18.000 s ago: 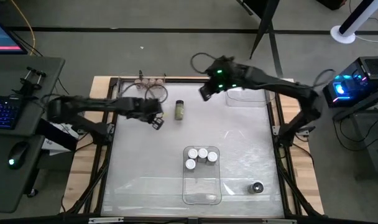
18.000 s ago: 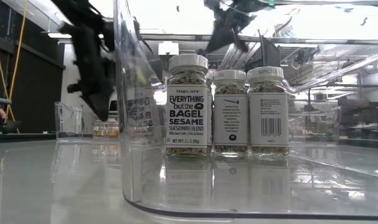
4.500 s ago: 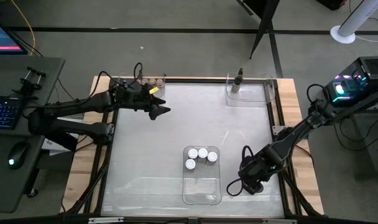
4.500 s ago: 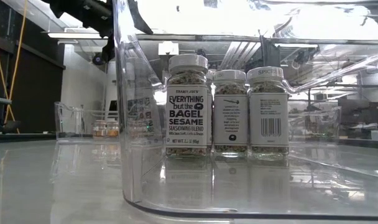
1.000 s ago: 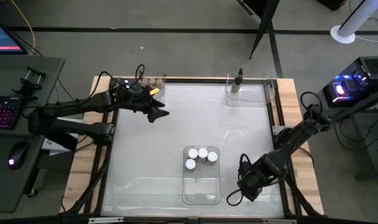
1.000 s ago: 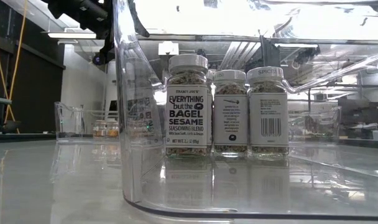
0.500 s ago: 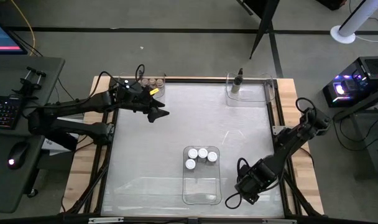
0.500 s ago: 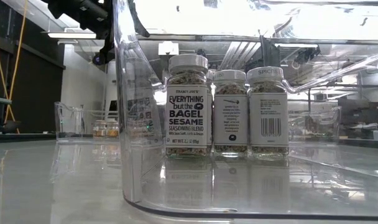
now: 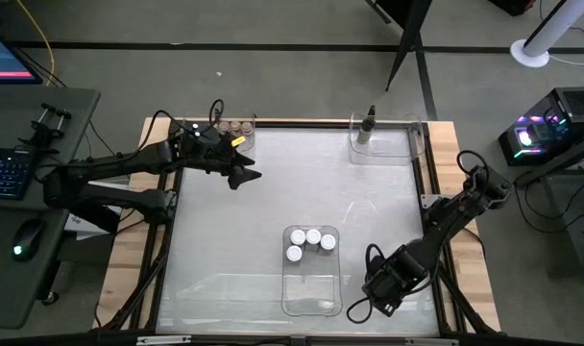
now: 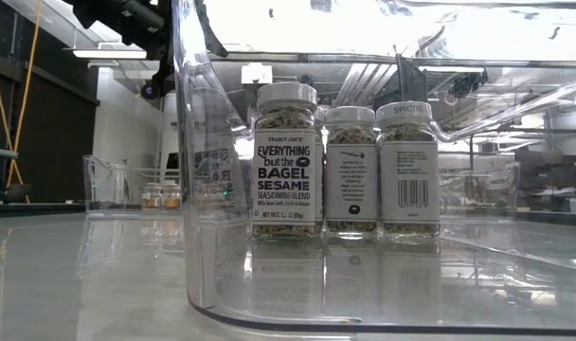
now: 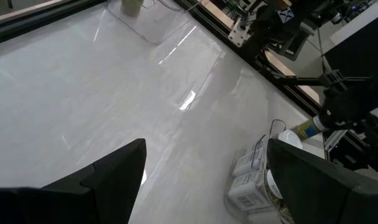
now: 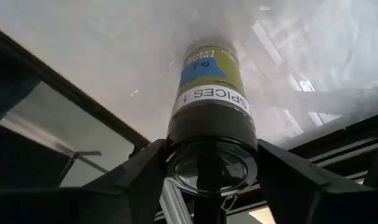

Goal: Sort spices by type
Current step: Put the black seasoning bottle into the top right transparent bin

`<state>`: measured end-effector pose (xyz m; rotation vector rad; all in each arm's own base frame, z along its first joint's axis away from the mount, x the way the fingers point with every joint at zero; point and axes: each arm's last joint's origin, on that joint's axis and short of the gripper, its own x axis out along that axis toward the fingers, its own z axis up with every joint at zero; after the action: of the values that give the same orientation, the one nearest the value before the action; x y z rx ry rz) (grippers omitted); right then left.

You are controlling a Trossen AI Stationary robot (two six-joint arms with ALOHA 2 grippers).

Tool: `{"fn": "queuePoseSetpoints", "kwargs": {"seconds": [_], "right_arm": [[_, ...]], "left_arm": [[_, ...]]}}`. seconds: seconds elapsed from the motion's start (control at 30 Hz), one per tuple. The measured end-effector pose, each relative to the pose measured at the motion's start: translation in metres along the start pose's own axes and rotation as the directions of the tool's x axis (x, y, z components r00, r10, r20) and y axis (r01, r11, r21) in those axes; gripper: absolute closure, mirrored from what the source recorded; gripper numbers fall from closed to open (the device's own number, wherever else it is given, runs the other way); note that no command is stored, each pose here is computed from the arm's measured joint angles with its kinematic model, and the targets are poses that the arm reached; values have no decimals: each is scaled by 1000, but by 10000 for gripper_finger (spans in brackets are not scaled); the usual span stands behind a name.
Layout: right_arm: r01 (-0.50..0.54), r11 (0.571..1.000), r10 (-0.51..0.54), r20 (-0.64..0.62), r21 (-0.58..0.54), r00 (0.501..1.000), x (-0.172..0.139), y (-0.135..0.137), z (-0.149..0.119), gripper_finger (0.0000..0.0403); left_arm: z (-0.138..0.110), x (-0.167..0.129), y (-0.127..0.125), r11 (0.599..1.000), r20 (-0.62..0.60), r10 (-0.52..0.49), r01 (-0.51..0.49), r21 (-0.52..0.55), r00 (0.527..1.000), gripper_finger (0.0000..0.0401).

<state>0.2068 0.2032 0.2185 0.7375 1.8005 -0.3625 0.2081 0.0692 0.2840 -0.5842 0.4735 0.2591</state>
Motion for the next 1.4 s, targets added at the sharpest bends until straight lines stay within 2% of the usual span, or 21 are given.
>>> {"fn": "queuePoseSetpoints", "kwargs": {"seconds": [0.1, 0.2, 0.33, 0.43, 0.5, 0.63, 0.7, 0.8, 0.9, 0.93, 1.03, 1.1, 1.2, 1.4], "right_arm": [[-13, 1000, 13, -25, -25, 1000, -1, 1, -1, 197], [-37, 995, 36, -16, -88, 999, -14, 0, -4, 203], [-4, 994, 12, 72, -111, 997, -53, -16, -4, 203], [55, 996, -41, 200, -64, 979, -95, -42, 0, 203], [91, 996, -88, 334, 8, 939, -124, -64, 7, 203], [51, 993, -107, 607, 108, 787, -177, -108, 30, 203], [62, 983, -164, 663, 174, 731, -196, -135, 46, 203], [116, 952, -283, 662, 284, 694, -215, -176, 74, 203], [143, 914, -364, 614, 380, 700, -226, -217, 106, 203], [157, 904, -382, 585, 398, 716, -227, -232, 117, 203], [198, 871, -414, 458, 449, 787, -222, -274, 150, 203], [187, 858, -394, 381, 478, 837, -216, -300, 169, 203], [160, 866, -336, 316, 473, 887, -204, -328, 197, 203], [162, 888, -319, 322, 431, 891, -192, -350, 240, 203]], "left_arm": [[0, 0, 0, 1000, 0, 0, 0, 0, 1000, 80], [0, 0, 0, 1000, 2, -1, 1, 1, 1000, 80], [2, 0, -1, 1000, 20, -10, 10, 6, 1000, 80], [2, 0, -1, 1000, 23, -11, 11, 7, 1000, 80], [2, 0, -1, 1000, 23, -11, 11, 6, 1000, 80], [2, 0, -1, 1000, 23, -11, 11, -6, 1000, 80], [2, 0, -1, 1000, 24, -10, 11, -17, 1000, 80], [2, 0, -1, 999, 24, -10, 11, -38, 1000, 80], [2, 0, -1, 999, 24, -10, 11, -53, 1000, 80], [2, 0, -1, 998, 25, -10, 12, -64, 1000, 80], [2, 0, -1, 995, 25, -10, 12, -95, 1000, 80], [2, 0, -1, 993, 25, -10, 13, -114, 1000, 80], [2, 0, -2, 990, 23, -12, 15, -142, 1000, 80], [-1, 1, -4, 980, -3, -17, 16, -197, 1000, 80]]}}
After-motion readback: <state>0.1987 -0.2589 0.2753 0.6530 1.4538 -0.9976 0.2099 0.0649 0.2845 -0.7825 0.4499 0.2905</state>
